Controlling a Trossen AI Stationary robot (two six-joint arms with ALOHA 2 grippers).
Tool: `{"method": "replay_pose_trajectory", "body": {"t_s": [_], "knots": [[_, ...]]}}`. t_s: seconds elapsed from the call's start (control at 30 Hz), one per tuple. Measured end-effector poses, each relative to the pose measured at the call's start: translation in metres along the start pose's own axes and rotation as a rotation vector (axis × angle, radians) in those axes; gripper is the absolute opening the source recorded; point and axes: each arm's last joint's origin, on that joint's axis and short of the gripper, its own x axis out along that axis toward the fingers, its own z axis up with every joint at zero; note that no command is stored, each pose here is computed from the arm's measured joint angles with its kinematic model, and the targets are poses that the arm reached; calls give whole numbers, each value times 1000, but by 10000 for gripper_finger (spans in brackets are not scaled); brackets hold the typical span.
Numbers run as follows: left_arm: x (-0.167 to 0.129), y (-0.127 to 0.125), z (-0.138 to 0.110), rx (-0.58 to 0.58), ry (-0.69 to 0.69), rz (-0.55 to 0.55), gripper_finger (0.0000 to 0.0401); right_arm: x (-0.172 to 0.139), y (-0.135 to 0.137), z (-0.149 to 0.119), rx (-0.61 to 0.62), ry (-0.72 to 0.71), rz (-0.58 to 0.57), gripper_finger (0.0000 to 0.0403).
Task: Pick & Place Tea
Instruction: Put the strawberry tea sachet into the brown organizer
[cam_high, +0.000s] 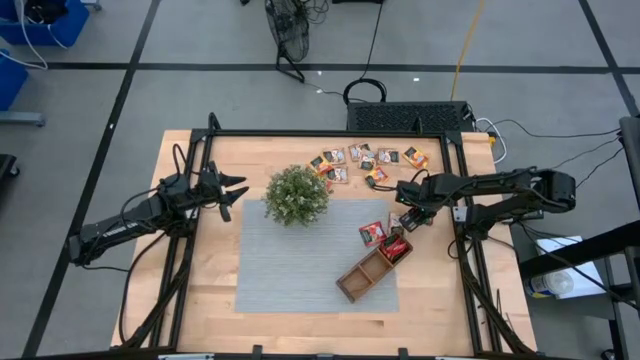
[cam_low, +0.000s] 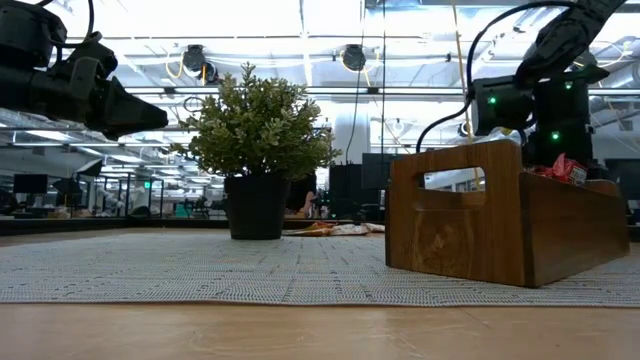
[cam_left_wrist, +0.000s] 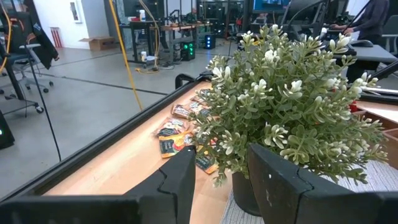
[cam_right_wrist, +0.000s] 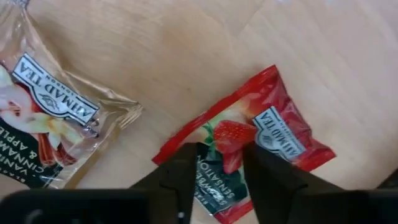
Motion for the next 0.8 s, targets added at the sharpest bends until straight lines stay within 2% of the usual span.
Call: {"method": "replay_pose_trajectory", "body": {"t_s": [0.17, 0.27, 0.33, 0.43, 0.53, 0.67, 0.8], "knots": [[0, 0, 0, 0, 0, 0, 147, 0, 3, 3, -55, -36, 25, 55], [0, 0, 0, 0, 0, 0, 147, -1, 7, 10, -111, -111, 57, 15], [0, 0, 0, 0, 0, 0, 147, -3, 9, 13, -136, -161, 80, 5], [0, 0, 0, 0, 0, 0, 147, -7, 10, 14, -139, -223, 106, 14], [0, 0, 0, 0, 1, 0, 147, -15, 6, 14, -109, -298, 78, 19], [0, 0, 0, 0, 0, 0, 147, -23, 0, 9, -102, -321, 79, 27], [0, 0, 0, 0, 0, 0, 147, -27, -4, 2, -84, -270, 121, 78]]}}
